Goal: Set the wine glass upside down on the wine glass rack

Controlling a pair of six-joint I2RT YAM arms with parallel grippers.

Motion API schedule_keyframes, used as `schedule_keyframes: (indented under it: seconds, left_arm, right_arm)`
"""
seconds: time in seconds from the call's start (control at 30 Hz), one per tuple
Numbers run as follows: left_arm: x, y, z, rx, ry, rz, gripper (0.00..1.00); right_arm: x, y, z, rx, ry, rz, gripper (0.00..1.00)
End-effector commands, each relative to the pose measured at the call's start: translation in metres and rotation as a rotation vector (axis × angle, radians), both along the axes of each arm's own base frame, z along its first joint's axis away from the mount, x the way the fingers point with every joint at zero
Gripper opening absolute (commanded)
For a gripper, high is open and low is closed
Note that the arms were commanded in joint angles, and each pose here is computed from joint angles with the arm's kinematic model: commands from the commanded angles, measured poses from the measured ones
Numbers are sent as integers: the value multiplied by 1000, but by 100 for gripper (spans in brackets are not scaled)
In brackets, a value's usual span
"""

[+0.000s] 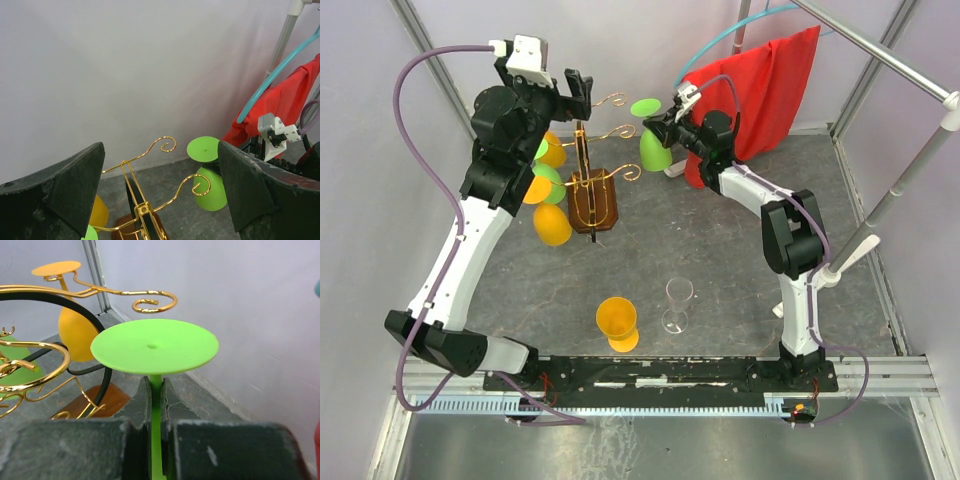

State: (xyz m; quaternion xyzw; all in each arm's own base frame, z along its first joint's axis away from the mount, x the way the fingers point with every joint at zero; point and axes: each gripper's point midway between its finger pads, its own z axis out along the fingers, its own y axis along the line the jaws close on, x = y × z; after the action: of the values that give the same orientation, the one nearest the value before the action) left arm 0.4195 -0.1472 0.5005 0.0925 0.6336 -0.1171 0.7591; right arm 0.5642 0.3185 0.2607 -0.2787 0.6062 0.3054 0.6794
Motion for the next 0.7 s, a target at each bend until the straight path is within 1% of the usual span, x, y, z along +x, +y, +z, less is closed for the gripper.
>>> schedule_keyframes:
  seconds: [0.0,0.23,0.4,0.67]
  left_arm:
    - [-4,5,4,-21,-11,-4,99]
    - [-4,15,-2,-14,-6,24,99]
    - [-4,18,-4,-7,-6,34,99]
    - [-4,24,-11,2,1,52,99]
  right_arm:
    - [-3,13,58,99,-199,65,1]
    - [3,25,52,105,-229,113,1]
    - [4,36,56,108,-259,150,1]
    - [-1,62,47,107,-252,214,1]
